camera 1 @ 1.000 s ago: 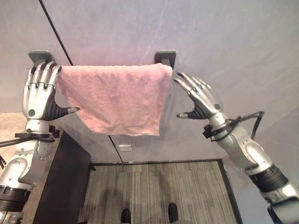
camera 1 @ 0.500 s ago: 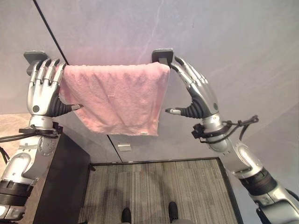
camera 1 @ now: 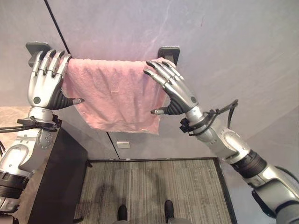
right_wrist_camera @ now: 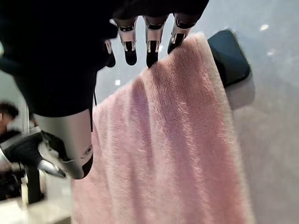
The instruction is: Put brush and paste in cup on sink, flatten towel.
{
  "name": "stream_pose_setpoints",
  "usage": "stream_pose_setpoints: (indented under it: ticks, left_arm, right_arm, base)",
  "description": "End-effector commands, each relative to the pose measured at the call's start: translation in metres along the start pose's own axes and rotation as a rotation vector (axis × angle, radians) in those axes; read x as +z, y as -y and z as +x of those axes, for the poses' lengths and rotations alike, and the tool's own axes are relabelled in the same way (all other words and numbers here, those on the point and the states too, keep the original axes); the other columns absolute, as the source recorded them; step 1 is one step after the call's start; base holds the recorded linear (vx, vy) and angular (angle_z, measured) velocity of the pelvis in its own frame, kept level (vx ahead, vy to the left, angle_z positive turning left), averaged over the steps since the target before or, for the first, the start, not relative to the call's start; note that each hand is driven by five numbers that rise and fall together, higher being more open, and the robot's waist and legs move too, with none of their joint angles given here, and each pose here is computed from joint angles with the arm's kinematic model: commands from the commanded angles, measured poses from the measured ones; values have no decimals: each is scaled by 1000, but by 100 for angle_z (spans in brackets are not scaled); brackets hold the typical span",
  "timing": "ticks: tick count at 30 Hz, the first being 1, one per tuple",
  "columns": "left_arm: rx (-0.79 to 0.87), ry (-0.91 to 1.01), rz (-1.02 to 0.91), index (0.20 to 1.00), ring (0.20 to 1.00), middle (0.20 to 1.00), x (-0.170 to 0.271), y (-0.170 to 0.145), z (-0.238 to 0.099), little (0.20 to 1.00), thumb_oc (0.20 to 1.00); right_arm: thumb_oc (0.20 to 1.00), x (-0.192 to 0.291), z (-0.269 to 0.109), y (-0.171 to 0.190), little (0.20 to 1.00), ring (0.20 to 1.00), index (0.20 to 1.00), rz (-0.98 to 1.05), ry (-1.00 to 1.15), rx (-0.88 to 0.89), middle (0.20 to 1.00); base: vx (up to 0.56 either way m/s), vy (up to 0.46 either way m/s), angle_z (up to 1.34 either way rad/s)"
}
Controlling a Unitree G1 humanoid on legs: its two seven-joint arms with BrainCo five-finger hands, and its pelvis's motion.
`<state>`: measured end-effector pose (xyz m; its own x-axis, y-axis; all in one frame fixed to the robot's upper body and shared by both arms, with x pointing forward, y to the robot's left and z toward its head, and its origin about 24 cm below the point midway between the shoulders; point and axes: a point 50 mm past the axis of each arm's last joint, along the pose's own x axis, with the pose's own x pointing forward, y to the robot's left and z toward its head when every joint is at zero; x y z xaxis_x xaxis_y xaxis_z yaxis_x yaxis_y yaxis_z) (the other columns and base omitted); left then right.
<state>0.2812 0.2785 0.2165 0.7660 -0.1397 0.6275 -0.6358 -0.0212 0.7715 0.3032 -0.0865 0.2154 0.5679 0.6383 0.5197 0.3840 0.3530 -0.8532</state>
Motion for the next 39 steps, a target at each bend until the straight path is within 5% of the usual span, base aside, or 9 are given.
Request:
stream_pose_setpoints:
  ticks: [1, 8, 27, 32, 39]
  left_arm:
    - [-153, 30, 66, 1000, 1000, 1000, -6, 16, 2, 1000, 1000]
    - [-175, 40, 104, 1000, 1000, 1000, -10, 11, 5, 1000, 1000]
    - [-415, -184, 188, 1000, 1000, 1000, -49, 46, -56, 1000, 1000]
    - [-325, -227, 15, 1000, 1000, 1000, -34, 50, -53, 1000, 1000]
    - [55, -362, -623, 1000, 1000, 1000, 14, 40, -38, 1000, 1000]
  right_arm:
    - [1000, -17, 10, -5, 1000, 1000, 1000, -131, -37, 149, 1000]
    - [1000, -34, 5, -11, 1000, 1000, 1000, -200, -94, 248, 1000]
    - [1000, -21, -24, -23, 1000, 1000, 1000, -32, -155, 213, 1000]
    - [1000, -18, -21, -27, 1000, 1000, 1000, -10, -163, 202, 1000]
    - [1000, -16, -25, -24, 1000, 1000, 1000, 62, -215, 86, 1000]
  base:
    - [0, 0, 0]
    - [0, 0, 0]
    - [10, 2, 0]
    - [0, 0, 0]
    - [-6, -5, 1]
